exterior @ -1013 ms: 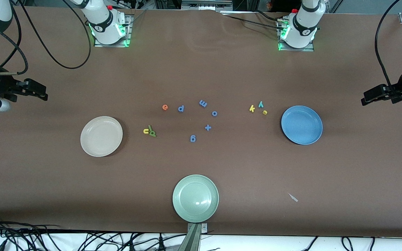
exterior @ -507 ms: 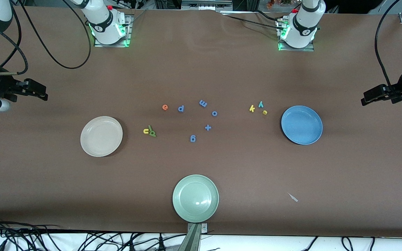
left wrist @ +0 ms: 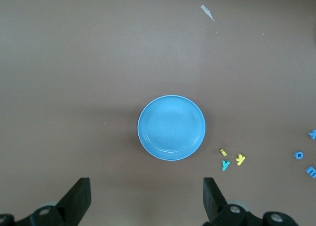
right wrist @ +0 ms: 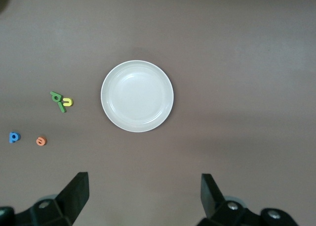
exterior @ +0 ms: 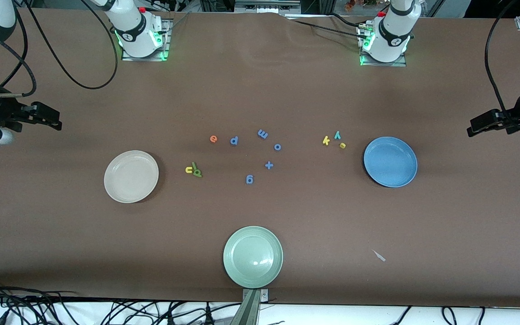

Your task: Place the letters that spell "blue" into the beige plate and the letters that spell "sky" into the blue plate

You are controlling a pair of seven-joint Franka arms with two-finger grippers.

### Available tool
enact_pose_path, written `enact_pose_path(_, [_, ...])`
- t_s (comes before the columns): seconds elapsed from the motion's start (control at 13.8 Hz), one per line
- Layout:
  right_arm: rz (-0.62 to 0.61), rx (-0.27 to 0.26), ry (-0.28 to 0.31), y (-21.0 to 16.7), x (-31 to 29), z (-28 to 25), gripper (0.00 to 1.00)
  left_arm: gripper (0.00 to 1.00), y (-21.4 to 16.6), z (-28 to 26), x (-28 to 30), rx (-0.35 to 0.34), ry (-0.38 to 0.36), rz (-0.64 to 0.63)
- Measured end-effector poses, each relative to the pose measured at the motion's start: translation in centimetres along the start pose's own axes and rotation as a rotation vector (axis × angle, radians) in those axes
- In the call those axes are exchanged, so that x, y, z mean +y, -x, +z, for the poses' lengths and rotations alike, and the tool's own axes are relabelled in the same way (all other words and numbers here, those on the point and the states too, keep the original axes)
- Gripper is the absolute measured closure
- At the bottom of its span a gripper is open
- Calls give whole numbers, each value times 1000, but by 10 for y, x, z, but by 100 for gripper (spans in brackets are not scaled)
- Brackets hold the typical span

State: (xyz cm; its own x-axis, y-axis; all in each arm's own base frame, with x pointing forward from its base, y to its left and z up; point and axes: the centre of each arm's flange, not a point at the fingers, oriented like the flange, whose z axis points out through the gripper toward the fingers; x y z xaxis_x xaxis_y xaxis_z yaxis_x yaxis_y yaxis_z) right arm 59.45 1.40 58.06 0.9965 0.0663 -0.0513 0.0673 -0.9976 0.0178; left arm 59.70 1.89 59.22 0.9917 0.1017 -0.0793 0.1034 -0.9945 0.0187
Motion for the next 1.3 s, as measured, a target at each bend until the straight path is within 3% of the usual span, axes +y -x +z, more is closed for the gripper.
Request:
enact_pose_path(0.94, [0,0,0,0,0,0,0,0,-11,20,-6,-30,-4,-22])
enact_pose_path(1.3, [0,3,0,0,0,0,0,0,-25,70,24,-39,-4,-109])
